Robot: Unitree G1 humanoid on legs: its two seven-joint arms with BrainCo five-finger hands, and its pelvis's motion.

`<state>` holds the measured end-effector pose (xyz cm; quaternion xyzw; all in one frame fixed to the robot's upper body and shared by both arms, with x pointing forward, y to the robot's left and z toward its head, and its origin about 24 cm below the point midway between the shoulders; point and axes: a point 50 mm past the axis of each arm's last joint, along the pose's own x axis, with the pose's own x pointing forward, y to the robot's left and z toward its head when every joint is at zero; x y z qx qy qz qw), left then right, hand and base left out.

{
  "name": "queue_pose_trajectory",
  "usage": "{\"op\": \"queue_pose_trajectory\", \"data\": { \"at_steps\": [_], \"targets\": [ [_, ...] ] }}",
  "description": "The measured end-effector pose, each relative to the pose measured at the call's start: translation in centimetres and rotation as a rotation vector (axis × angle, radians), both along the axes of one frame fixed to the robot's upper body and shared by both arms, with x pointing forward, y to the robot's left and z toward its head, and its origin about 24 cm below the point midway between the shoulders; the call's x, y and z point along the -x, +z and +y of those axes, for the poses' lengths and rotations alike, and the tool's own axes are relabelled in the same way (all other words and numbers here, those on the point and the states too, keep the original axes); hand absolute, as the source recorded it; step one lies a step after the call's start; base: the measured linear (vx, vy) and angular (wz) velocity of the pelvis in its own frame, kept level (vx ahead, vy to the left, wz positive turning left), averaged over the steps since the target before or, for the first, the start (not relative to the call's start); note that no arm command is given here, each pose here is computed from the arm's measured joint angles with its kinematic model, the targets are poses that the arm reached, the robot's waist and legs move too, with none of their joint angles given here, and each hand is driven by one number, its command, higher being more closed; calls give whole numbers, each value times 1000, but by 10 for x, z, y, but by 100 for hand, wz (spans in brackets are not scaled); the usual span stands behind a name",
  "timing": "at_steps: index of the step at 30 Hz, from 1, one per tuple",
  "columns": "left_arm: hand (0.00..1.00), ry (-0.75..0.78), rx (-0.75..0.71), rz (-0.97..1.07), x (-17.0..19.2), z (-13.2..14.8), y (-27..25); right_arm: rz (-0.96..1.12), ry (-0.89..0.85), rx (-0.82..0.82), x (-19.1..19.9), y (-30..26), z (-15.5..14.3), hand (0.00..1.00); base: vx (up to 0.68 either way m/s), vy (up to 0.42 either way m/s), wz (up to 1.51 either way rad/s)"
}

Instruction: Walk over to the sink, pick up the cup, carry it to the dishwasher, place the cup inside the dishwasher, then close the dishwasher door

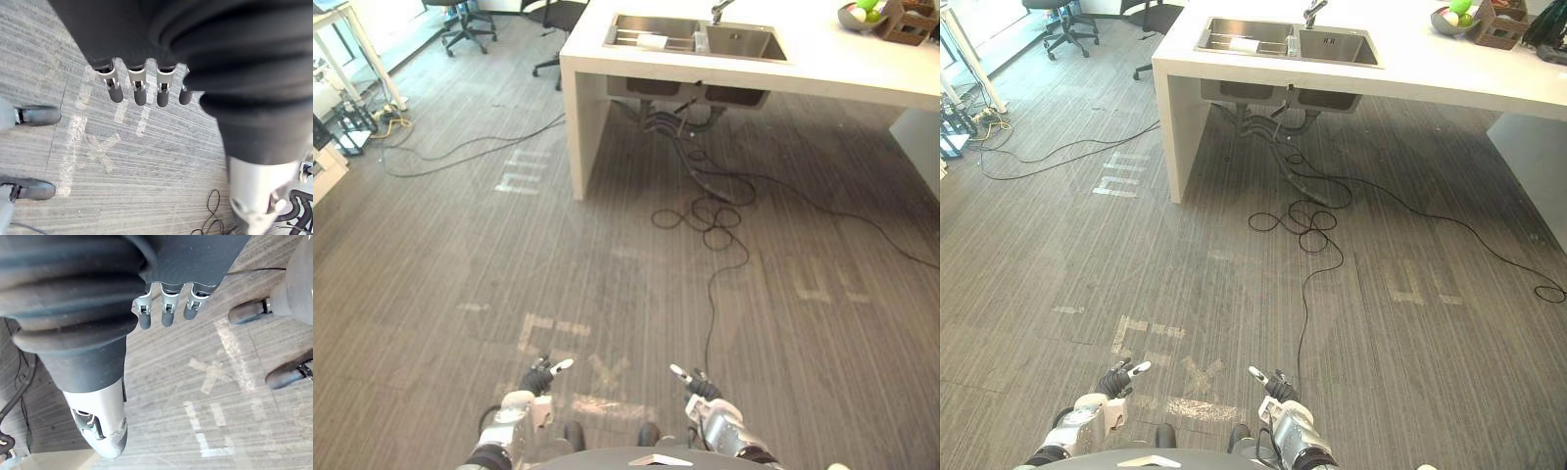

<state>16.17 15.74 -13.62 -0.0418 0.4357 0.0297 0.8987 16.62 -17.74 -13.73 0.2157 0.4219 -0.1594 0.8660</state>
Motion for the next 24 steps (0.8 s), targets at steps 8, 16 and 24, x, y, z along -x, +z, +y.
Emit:
{"op": "queue_pose_trajectory", "data": {
  "at_steps": [8,16,24],
  "targets": [
    [0,-149,-289,54,27,13,-10,110,7,26,25,-12,-5,0,-22,17,-20],
    [0,7,-74,124,44,19,-17,163,-51,-157,59,-21,-15,0,-39,24,-15],
    [0,79,17,114,34,24,-14,144,-283,-232,66,-21,-32,0,38,87,-2]
  ]
}}
